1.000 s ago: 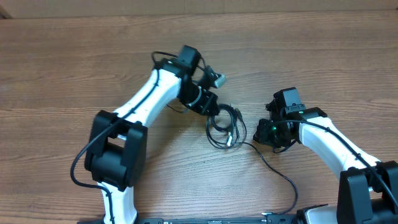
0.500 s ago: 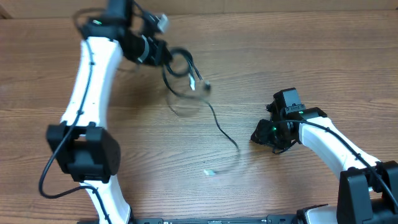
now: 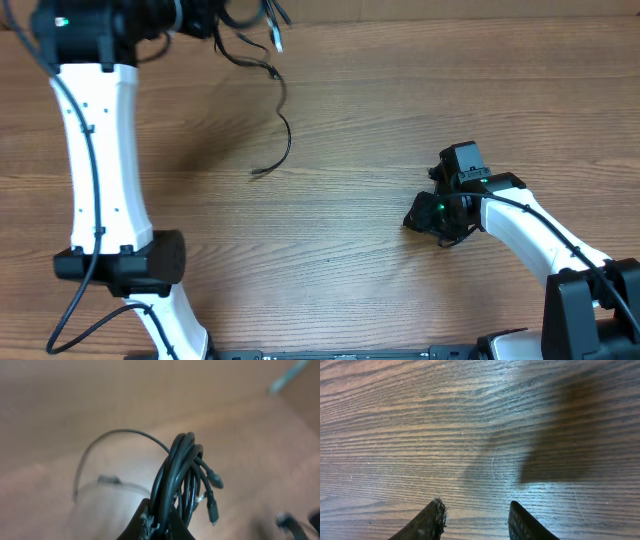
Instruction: Untangle cables
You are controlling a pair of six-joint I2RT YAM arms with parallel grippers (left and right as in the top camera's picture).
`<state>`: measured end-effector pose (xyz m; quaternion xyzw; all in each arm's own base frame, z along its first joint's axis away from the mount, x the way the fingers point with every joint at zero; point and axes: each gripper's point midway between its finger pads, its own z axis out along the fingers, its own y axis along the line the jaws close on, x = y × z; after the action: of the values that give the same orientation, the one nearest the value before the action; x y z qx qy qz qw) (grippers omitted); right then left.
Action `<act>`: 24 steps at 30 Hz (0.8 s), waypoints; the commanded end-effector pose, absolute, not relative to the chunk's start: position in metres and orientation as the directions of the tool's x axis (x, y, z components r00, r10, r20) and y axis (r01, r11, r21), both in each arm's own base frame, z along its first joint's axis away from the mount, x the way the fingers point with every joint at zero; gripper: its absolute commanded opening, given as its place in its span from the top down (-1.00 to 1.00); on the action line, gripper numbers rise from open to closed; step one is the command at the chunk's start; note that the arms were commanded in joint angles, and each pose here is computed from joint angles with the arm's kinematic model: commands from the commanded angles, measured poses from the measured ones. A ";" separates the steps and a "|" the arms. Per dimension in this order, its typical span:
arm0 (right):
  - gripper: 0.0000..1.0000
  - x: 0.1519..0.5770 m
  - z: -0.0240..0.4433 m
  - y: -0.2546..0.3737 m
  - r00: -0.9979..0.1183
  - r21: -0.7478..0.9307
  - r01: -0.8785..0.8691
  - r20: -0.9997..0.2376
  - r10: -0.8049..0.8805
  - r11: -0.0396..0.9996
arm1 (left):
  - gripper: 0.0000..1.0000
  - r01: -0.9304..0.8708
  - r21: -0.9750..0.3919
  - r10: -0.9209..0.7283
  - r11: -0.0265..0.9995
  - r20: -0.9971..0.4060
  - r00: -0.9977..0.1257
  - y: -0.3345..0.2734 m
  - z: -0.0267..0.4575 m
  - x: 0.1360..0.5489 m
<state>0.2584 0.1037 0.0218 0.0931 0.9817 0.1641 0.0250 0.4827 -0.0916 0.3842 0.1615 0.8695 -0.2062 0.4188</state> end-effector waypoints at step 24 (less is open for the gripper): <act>0.20 0.252 0.018 0.102 -0.981 0.308 0.183 0.003 0.192 0.934 | 0.91 0.438 -0.331 0.490 0.836 0.092 -0.867 -0.206 0.101 0.388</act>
<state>0.2543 0.1029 0.0212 0.0945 0.9822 0.1616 0.0165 0.3933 -0.2041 0.1039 0.2522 0.9517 -0.1584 -0.0741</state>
